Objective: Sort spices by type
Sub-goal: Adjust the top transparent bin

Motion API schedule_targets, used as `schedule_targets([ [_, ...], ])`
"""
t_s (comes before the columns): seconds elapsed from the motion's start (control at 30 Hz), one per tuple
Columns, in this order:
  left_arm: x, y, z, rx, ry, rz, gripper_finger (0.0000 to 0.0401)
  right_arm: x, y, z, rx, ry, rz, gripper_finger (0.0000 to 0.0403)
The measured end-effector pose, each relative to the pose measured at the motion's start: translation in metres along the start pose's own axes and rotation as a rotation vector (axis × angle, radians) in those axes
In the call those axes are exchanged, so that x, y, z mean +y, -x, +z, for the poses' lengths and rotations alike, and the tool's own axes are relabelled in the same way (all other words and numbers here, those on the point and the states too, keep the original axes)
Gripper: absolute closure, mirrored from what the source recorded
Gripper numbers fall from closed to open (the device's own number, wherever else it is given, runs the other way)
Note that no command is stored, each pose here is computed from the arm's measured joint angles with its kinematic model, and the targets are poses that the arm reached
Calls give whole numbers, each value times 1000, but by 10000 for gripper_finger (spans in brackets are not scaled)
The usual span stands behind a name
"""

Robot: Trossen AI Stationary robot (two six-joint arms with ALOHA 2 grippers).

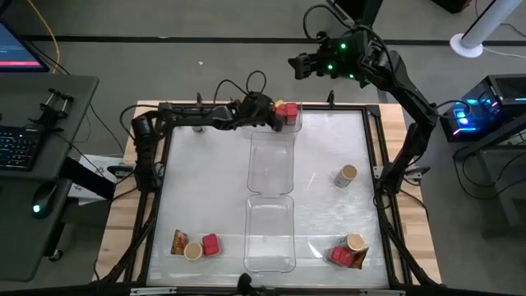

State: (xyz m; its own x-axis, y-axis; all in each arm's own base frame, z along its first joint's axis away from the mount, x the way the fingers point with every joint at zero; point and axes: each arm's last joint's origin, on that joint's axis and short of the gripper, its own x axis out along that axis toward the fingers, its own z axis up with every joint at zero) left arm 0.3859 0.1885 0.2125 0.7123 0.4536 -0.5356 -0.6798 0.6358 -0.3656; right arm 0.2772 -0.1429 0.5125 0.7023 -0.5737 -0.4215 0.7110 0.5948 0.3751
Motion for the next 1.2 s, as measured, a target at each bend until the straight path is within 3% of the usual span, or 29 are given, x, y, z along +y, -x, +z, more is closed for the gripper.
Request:
schedule_targets([
  [0.17, 13, 14, 8, -9, -68, 179, 401, 0, 0, 0, 3, 1, -2, 96],
  [0.43, 56, -9, 0, 107, 22, 249, 401, 0, 0, 1, -17, -1, -19, 96],
  [0.8, 55, -26, -7, 119, -6, 119, 401, 0, 0, 0, -18, -22, -19, 96],
  [1.0, 42, -28, -7, 92, -200, -11, 401, 3, 1, -1, -12, -17, -9, 96],
  [1.2, 35, -26, -15, 137, -375, 10, 401, 3, 1, -1, -11, -14, -9, 96],
])
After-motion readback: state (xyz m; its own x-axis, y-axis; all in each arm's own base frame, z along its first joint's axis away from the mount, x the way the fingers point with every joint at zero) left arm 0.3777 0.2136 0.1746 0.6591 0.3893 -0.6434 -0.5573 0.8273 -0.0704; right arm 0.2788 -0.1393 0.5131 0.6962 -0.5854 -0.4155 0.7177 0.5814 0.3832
